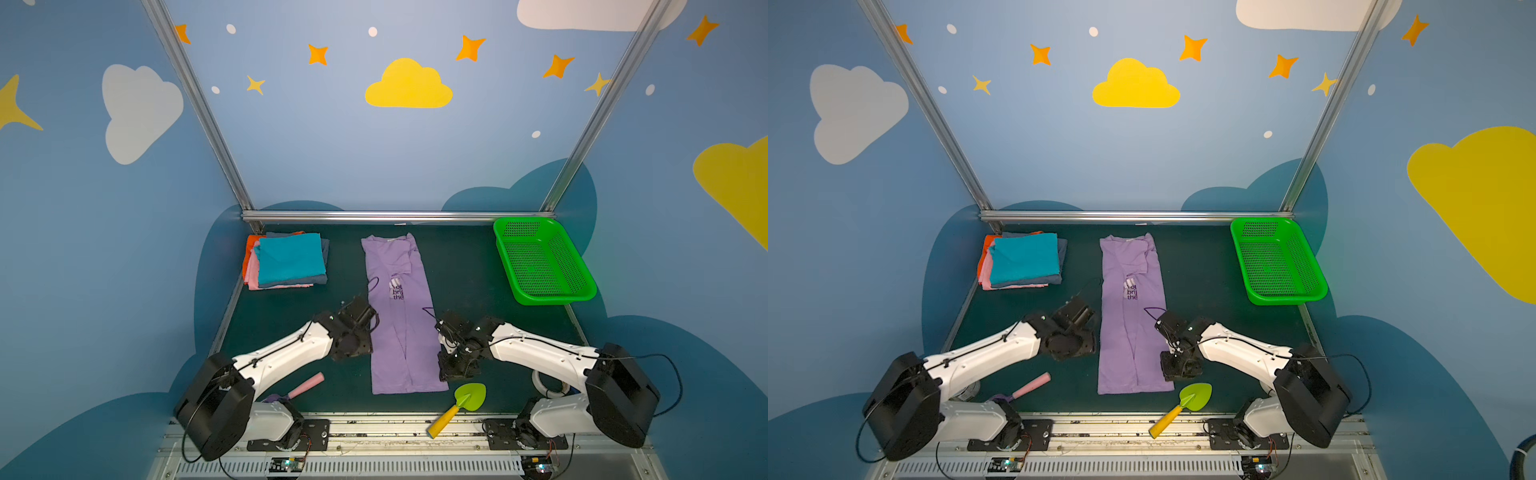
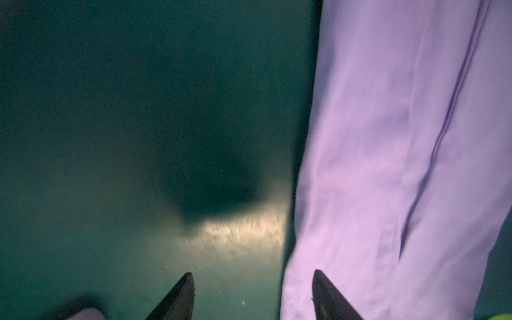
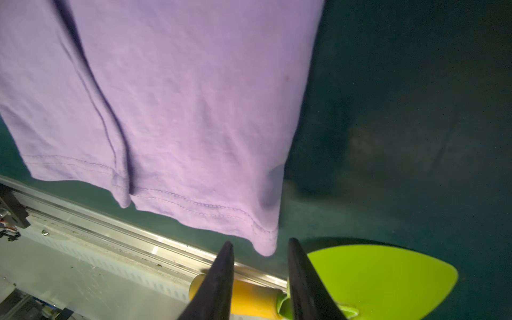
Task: Fold and stack the t-shirts
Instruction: 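Bring the left gripper to the near hem end beside the right gripper, then lift the near hem with both grippers and fold it toward the collar end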
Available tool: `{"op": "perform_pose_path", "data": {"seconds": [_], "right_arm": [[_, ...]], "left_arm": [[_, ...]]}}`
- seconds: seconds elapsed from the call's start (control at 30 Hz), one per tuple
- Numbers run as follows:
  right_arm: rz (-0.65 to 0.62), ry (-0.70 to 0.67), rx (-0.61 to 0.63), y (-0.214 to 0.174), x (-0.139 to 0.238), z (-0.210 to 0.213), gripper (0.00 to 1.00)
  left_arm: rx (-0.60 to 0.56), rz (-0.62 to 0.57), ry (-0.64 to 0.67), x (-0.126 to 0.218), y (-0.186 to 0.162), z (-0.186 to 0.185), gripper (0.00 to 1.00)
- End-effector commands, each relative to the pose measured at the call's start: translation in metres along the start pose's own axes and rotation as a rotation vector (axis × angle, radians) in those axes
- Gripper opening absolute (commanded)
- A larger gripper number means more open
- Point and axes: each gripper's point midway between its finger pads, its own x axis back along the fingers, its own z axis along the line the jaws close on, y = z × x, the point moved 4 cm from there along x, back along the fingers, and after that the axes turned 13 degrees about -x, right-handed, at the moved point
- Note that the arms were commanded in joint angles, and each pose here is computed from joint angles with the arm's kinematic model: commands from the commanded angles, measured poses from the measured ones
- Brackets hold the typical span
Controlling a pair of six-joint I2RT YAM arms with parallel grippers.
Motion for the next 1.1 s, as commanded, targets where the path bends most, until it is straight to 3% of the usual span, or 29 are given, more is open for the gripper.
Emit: {"op": "perform_pose_path", "data": {"seconds": [0.0,0.27,0.4,0.63,0.87,1.0,1.07], "right_arm": [[0.008,0.029,-0.04,-0.003,-0.004,-0.001,0.37],[0.065,0.025,-0.082,-0.01,-0.03,-0.011,0.36],[0.064,0.044,-0.084,-0.01,-0.032,-0.008,0.35],[0.059,0.037,-0.074,-0.006,-0.032,-0.005,0.32],[0.074,0.029,-0.082,-0.005,-0.037,-0.005,0.27],[0.082,0.04,-0.083,-0.005,-0.037,-0.003,0.14],[0.078,0.063,-0.075,-0.002,-0.03,0.001,0.06]], "left_arm": [[0.053,0.008,-0.08,-0.003,-0.017,-0.016,0.71],[0.004,0.134,-0.064,-0.025,-0.054,-0.028,0.68],[0.025,0.187,-0.061,-0.029,-0.072,-0.02,0.57],[0.082,0.202,-0.104,-0.04,-0.085,-0.017,0.54],[0.03,0.28,-0.118,-0.049,-0.09,-0.039,0.2],[-0.005,0.306,-0.085,-0.042,-0.091,-0.041,0.05],[-0.009,0.289,-0.037,-0.035,-0.087,-0.035,0.04]]}}
